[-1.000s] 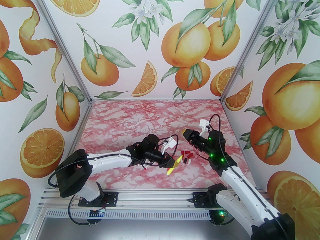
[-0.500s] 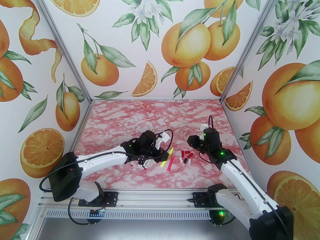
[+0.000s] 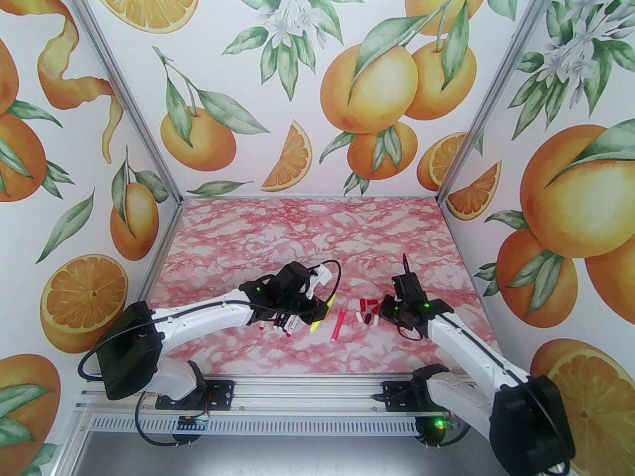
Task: Open the pen caps
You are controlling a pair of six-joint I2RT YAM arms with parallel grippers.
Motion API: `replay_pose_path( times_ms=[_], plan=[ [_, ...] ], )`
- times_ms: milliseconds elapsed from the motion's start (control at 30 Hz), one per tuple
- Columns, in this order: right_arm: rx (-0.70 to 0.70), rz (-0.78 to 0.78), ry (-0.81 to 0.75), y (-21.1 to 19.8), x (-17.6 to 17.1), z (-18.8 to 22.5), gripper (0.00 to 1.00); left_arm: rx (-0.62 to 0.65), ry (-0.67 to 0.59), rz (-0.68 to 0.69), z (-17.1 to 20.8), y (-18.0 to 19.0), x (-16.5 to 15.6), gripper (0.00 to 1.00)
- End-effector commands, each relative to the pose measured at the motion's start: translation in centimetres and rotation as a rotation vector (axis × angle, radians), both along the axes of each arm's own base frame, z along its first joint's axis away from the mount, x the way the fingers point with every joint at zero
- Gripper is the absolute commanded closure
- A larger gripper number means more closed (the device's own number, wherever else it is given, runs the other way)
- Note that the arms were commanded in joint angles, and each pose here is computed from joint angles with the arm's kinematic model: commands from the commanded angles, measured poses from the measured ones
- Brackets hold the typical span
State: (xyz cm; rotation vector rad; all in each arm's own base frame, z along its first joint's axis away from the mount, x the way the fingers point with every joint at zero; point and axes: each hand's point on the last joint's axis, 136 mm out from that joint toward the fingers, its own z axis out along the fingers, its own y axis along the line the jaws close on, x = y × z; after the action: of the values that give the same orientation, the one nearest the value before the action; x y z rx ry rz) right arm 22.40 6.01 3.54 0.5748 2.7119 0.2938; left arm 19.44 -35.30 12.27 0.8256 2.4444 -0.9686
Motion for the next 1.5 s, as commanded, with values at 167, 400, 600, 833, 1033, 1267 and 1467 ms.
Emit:
replay_pose_path(
  times_ms=[167,400,600,833,1033,1267,1467],
  plan=[
    [-0.026,-0.002,0.022,-0.4,0.2,-2.1,0.81,0.05,-0.027,0.008,-0.3,0.2,0.8,1.0],
    [-0.01,0.007,-0.001,-0.1,0.5,-1.8,0.62,0.196,-0.01,0.11,-3.9,2.5,1.7,1.0],
    [0.037,0.037,-0.106,0.7,1.5,1.5,0.5,0.302,0.001,0.17,-6.7,3.9,2.3,1.0],
    [0.123,0.086,-0.29,2.1,2.3,8.1,0.44,0.398,0.015,0.215,-9.1,5.1,2.6,0.99],
    [0.269,0.152,-0.401,4.4,2.0,12.0,0.37,0.519,0.004,0.245,-10.5,6.6,3.1,0.96],
    [0.377,0.201,-0.468,6.0,1.8,14.4,0.33,0.538,0.022,0.248,-11.1,6.1,3.4,0.87],
    [0.373,0.209,-0.462,5.9,1.3,14.3,0.33,0.52,-0.002,0.25,-9.8,5.5,3.7,0.69]
  ],
)
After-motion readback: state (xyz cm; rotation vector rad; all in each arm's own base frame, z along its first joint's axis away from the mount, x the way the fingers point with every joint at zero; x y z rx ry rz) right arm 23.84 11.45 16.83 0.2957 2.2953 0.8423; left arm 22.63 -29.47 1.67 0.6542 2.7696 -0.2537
